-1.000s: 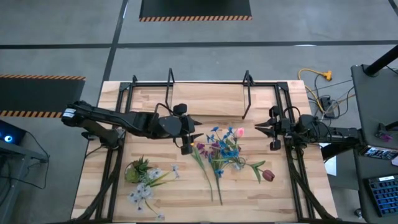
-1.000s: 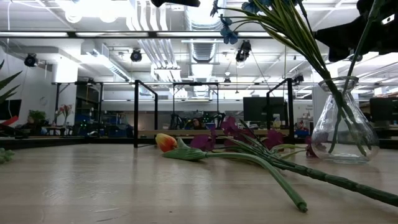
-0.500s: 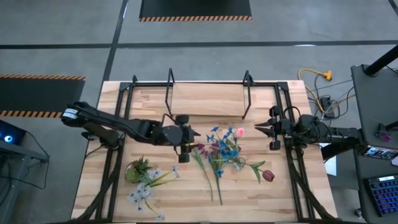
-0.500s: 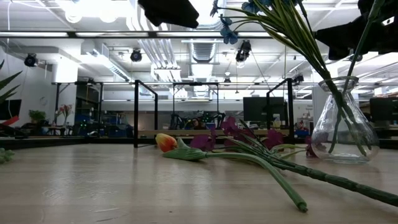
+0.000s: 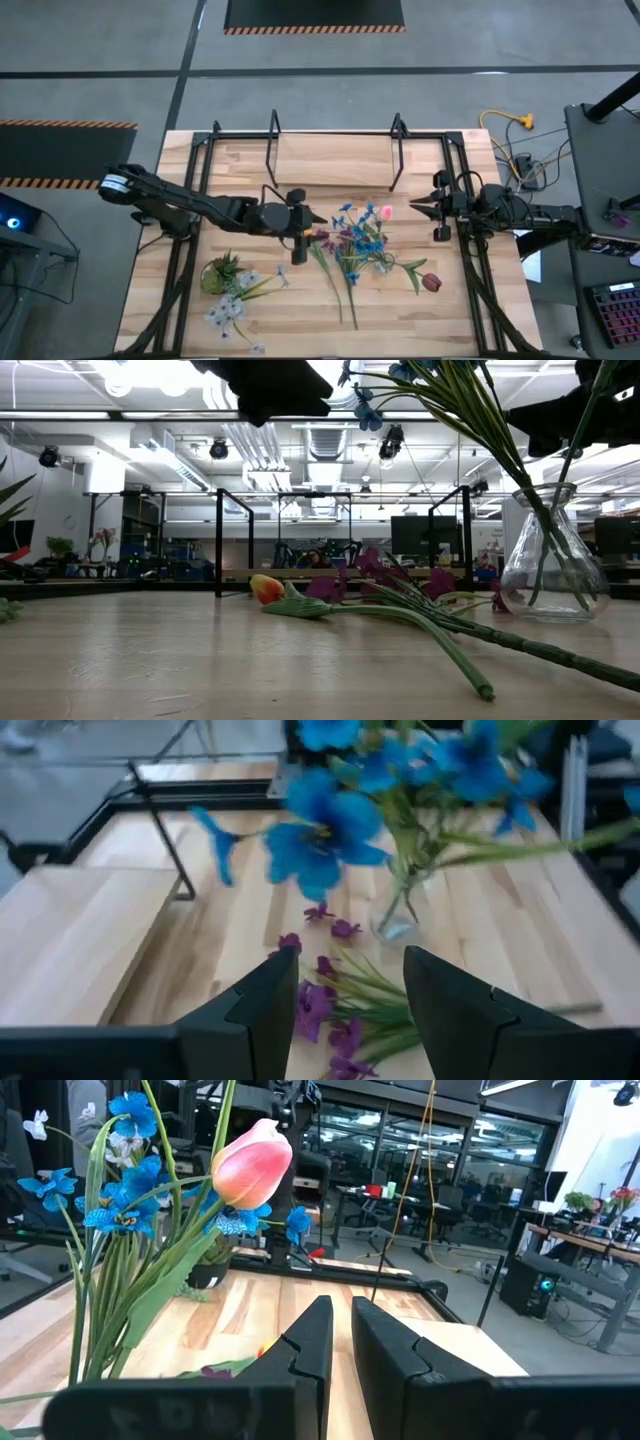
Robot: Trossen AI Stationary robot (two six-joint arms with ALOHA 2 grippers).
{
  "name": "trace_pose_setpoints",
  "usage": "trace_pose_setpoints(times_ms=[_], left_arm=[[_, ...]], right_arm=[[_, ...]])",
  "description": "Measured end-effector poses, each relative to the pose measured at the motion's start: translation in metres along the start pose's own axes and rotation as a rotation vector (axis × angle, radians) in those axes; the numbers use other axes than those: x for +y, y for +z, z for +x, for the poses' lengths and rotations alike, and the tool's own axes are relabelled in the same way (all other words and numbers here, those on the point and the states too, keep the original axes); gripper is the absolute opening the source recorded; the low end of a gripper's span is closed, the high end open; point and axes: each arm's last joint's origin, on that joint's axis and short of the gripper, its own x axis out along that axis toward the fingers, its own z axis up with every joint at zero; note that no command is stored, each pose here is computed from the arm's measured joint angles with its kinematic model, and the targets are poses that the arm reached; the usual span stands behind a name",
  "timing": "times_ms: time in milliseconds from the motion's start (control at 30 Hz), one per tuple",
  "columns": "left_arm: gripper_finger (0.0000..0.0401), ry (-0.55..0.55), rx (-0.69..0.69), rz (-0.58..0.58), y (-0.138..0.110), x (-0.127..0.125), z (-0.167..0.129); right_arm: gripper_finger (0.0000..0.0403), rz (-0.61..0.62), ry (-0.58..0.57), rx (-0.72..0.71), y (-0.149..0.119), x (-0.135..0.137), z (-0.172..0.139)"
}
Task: Pick and place flowers into a vace then onto a shelf
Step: Put the yellow flower into the left transparent vase
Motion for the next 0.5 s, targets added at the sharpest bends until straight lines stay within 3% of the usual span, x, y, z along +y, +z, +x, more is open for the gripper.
trace_pose_setpoints(times_ms=[233, 333, 400, 500], left_arm=[[0.0167, 0.015, 0.039, -0.263, -0.004, -0.001, 0.01], [0.0167, 0.061, 0.084, -0.478, -0.004, -0.002, 0.016], [0.0167, 0.114, 0.167, -0.658, -0.007, 0.0, 0.018], [0.0167, 0.218, 0.324, -0.75, -0.008, 0.003, 0.014]], right_arm=[[0.0033, 0.0, 0.0, 0.003, 0.0, 0.0, 0.0], [0.0033, 0.0, 0.001, 0.006, -0.001, 0.0, 0.0], [0.0034, 0.0, 0.002, 0.013, -0.001, 0.0, 0.001], [0.0033, 0.0, 0.003, 0.019, -0.002, 0.0, 0.001]])
